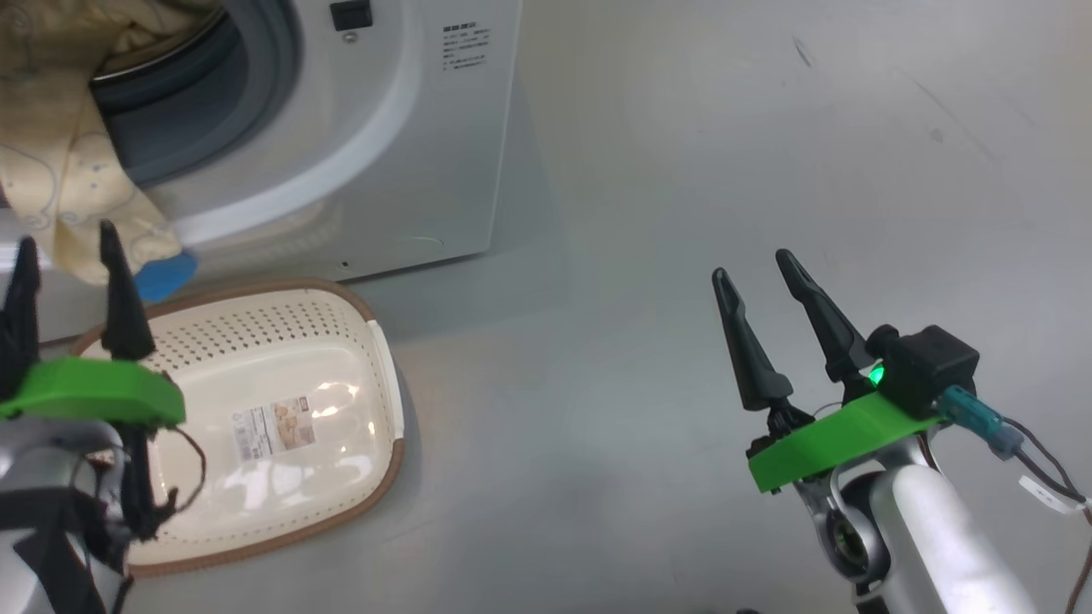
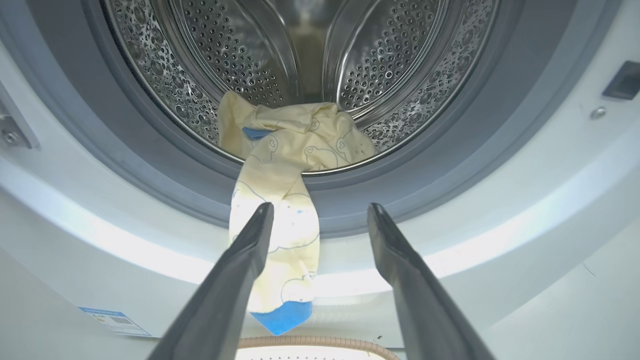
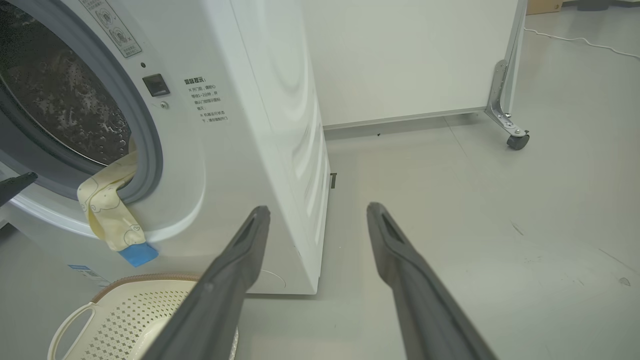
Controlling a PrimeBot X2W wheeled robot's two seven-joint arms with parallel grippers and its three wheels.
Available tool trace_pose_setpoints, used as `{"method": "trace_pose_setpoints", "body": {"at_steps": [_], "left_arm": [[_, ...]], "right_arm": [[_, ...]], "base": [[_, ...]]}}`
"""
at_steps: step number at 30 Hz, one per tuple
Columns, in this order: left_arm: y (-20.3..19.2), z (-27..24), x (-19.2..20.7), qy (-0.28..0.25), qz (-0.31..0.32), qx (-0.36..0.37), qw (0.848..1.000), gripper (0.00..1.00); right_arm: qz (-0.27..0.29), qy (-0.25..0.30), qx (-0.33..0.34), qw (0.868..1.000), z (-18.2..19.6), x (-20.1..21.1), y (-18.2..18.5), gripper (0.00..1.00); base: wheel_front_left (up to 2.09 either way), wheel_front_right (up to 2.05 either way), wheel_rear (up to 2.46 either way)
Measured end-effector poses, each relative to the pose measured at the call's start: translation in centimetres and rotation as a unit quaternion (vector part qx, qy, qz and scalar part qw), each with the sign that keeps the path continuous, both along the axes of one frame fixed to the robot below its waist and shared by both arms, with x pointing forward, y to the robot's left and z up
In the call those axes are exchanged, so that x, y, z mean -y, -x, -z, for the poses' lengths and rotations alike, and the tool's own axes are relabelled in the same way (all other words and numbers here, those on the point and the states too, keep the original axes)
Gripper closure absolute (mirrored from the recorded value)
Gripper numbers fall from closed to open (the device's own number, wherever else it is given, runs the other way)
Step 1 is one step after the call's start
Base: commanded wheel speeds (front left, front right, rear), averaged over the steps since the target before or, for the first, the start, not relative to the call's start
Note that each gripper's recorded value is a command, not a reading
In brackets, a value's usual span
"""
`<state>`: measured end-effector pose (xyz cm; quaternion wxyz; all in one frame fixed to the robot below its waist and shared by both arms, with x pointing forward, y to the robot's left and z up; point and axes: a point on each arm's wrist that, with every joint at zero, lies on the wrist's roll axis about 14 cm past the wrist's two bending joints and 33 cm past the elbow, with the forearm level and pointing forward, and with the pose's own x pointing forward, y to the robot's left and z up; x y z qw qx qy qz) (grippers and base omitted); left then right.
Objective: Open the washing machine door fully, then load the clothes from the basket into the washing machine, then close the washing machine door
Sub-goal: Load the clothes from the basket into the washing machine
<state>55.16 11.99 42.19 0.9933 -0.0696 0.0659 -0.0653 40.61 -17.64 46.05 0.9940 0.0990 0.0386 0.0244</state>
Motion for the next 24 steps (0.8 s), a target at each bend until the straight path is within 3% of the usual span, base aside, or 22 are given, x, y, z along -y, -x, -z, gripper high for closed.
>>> {"method": "trace_pose_setpoints", "body": {"at_steps": [10,24], "left_arm": [[7.2,-1.9,-1.1,0.016,-0.005,-0.001,1.000,0.00],[14.2,-5.4,-1.4,0.017,-0.011,0.029,0.999,0.00]], "right_arm": [[-0.019,0.010,0.004,1.000,-1.6,-1.3,1.8,0.00],[-0.041,0.012,0.024,0.999,-4.2,-2.7,4.5,0.00]], "base": [[0.00,0.00,0.00],[0.00,0.00,0.00]]}}
